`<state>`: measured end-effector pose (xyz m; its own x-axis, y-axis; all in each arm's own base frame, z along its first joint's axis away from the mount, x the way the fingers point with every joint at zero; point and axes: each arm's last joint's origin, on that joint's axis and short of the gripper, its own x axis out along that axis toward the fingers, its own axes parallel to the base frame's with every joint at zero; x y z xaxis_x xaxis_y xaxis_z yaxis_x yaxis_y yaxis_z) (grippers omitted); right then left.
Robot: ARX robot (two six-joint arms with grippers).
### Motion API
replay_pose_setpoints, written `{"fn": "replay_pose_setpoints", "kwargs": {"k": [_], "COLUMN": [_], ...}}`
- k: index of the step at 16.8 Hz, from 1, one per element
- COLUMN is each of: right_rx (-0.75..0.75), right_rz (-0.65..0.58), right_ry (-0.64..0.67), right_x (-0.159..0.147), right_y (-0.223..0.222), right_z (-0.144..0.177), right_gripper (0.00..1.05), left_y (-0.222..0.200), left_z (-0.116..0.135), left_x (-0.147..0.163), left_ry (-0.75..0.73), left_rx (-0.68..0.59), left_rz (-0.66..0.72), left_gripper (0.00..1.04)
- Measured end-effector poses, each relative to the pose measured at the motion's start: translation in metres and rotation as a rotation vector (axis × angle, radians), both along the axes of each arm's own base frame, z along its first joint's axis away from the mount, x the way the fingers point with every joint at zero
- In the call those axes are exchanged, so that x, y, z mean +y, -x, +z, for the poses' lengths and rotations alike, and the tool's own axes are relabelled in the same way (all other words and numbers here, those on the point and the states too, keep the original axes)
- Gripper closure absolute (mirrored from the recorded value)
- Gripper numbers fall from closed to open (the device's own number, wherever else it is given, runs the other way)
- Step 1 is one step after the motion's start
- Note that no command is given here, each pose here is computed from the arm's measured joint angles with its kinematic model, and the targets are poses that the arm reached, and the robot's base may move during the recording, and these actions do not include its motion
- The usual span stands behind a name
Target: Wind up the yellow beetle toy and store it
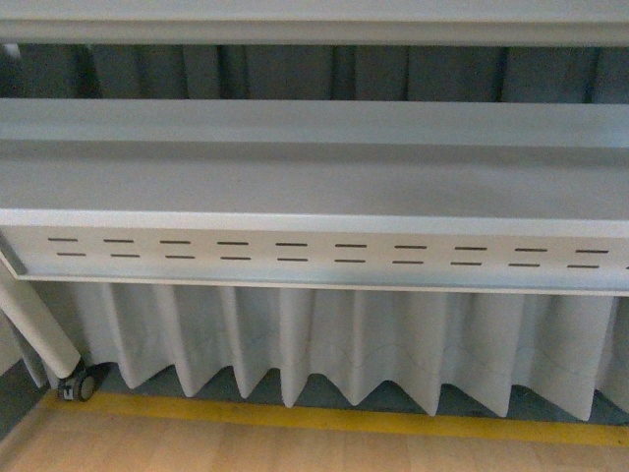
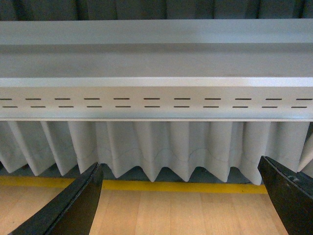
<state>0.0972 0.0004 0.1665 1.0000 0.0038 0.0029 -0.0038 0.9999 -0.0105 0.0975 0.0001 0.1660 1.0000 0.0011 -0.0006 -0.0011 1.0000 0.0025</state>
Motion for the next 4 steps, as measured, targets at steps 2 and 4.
{"fn": "replay_pose_setpoints", "kwargs": {"k": [2,4], "right_rx": [0.000,0.000], "right_rz": [0.000,0.000], "right_ry": [0.000,0.000], "right_x": [0.0000,0.0000], "right_y": [0.0000,0.0000], "right_z": [0.0000,0.0000], "right_gripper": [0.07,0.07], "left_y": [0.0000,0.0000], "left_z": [0.0000,0.0000], "left_x": [0.0000,0.0000], "left_ry": [0.000,0.000], "left_rx": [0.000,0.000], "left_rz": [0.000,0.000], "left_gripper": [0.07,0.07]}}
